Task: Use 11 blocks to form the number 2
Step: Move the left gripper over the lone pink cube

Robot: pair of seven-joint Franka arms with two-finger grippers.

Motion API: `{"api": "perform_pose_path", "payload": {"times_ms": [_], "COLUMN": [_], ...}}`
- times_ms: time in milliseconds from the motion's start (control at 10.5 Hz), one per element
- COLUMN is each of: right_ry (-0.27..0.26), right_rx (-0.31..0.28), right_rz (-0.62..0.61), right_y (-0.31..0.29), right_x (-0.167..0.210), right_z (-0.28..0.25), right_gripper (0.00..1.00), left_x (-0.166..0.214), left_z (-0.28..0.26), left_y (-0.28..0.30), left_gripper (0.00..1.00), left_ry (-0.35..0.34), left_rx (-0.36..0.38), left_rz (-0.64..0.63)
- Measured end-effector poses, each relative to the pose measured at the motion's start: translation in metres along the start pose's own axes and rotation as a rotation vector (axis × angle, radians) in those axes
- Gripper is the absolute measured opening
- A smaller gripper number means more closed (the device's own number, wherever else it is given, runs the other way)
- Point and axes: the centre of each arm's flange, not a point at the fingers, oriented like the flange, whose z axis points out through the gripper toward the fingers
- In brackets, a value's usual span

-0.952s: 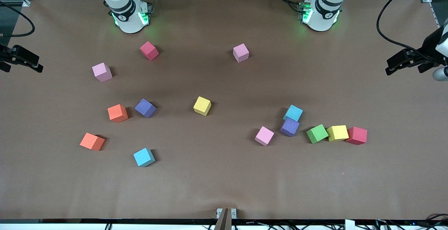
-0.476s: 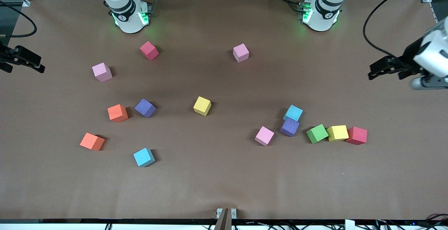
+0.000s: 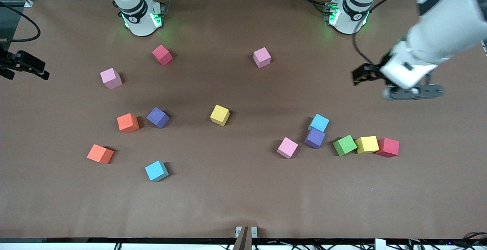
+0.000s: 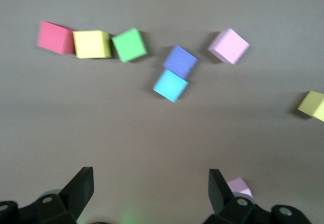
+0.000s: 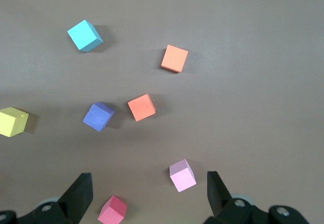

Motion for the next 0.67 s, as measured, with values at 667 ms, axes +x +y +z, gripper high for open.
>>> {"api": "perform_pose_path", "payload": {"times_ms": [667], "right_ry": [0.000], "right_rx": [0.000], "right_rz": [0.002], "right_y": [0.001], "right_x": [0.001], "right_z": [0.002], "right_gripper": [1.00], "left_x": [-0.049], "left_z": [0.073], "left_y": [0.136], "left_gripper": [1.00], "left_ry": [-0.037], "left_rx": [0.039], "left_rz": [-0.005]}}
